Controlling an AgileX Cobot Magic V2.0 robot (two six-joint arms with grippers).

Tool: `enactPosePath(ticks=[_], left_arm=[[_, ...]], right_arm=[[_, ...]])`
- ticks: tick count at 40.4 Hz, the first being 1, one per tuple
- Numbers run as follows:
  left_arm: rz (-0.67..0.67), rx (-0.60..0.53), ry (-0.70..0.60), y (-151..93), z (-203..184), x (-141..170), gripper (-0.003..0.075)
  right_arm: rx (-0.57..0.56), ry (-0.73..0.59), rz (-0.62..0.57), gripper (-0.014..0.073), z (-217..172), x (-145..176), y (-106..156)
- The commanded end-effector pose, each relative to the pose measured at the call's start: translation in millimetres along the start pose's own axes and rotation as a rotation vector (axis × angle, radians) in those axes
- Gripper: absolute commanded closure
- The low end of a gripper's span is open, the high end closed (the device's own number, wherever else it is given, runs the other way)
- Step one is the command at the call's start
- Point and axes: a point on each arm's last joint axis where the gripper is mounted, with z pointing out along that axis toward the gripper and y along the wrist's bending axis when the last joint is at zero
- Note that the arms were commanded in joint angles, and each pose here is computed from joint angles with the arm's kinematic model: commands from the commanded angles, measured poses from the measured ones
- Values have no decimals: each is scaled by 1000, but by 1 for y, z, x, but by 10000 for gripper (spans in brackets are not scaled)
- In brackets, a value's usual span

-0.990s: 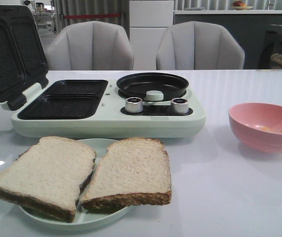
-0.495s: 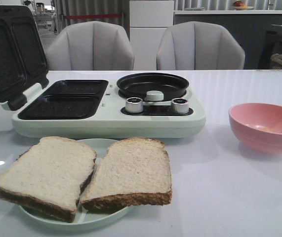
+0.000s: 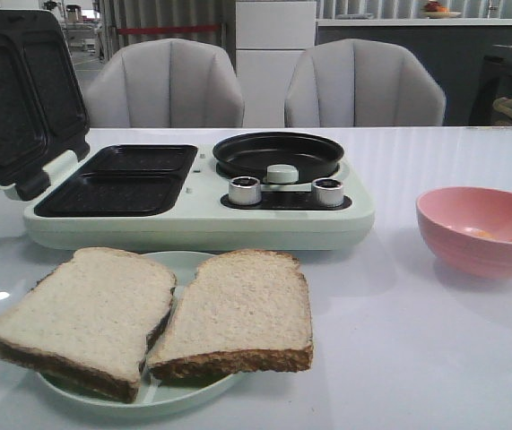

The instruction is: Make breakfast with bread and shrimp

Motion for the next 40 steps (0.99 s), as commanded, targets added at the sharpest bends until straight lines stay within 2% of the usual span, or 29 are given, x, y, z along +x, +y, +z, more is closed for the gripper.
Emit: enactPosePath(ticks=[1,3,5,14,18,31,40], left_arm=[[-13,12,-118,-1,-1,-20,235],[-13,12,-118,-1,-1,-20,182],[-13,12,-118,-1,-1,-20,160],[-30,18,-116,-2,-1,-20,220],[-46,22,-76,-2,0,-16,252],[426,61,208,-1,20,9,266],[694,175,334,-10,39,23,266]], right_arm=[[-9,-112,-10,628,-2,-10,1],[-9,-112,-10,628,-2,-10,1],[-9,-112,-10,628,-2,-10,1],[-9,-112,-10,628,-2,-10,1],[-9,-112,-10,628,-2,-10,1],[-9,-112,-10,628,-2,-10,1],[-9,-112,-10,628,-2,-10,1]])
